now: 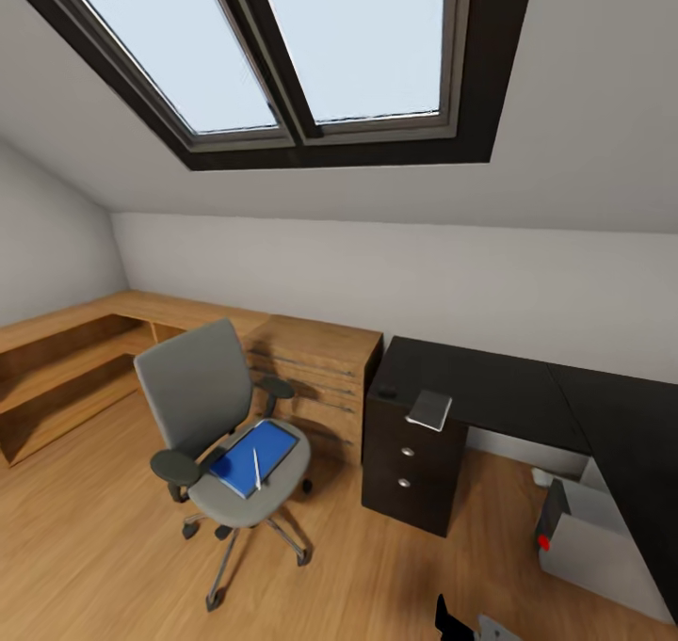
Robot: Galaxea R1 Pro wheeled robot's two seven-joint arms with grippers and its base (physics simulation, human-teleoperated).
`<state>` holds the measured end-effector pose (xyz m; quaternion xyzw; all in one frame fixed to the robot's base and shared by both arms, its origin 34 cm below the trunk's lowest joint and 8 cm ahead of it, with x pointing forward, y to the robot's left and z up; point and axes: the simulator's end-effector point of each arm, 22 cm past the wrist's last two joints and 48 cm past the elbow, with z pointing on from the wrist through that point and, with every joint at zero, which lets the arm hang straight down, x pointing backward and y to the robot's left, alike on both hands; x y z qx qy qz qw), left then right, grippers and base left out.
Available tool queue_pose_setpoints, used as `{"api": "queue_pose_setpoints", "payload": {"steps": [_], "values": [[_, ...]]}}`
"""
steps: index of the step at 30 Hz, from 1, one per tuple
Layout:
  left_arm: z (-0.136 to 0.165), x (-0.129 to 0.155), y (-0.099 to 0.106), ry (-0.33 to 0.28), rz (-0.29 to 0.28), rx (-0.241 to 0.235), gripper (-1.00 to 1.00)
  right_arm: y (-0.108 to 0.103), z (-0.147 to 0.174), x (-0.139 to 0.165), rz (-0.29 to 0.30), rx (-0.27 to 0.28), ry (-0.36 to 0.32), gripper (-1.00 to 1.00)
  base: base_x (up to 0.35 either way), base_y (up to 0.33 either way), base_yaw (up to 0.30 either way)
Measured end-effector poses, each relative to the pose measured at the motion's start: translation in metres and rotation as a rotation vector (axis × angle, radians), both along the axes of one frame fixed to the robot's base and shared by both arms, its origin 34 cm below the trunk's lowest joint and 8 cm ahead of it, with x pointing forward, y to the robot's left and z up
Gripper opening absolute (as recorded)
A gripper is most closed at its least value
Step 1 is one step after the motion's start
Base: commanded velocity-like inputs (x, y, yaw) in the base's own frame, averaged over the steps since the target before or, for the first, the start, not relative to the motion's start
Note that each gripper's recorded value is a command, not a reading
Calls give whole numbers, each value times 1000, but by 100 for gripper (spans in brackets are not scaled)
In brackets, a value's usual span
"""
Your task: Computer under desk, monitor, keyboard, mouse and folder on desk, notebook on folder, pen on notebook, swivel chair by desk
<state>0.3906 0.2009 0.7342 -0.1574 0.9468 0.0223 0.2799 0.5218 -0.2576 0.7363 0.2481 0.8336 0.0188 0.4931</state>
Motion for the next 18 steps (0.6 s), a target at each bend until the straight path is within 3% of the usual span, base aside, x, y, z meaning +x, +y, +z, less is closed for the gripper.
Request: {"api": "queue_pose_setpoints", "payload": {"steps": [9, 18], "values": [[0, 0, 0, 0, 0, -1, 100, 0, 1, 1, -1, -2, -6, 100, 327, -99, 0], [-2, -3, -5, 9, -3, -6, 100, -1, 2, 1, -2, -4, -9, 100, 278, -206, 0]]}}
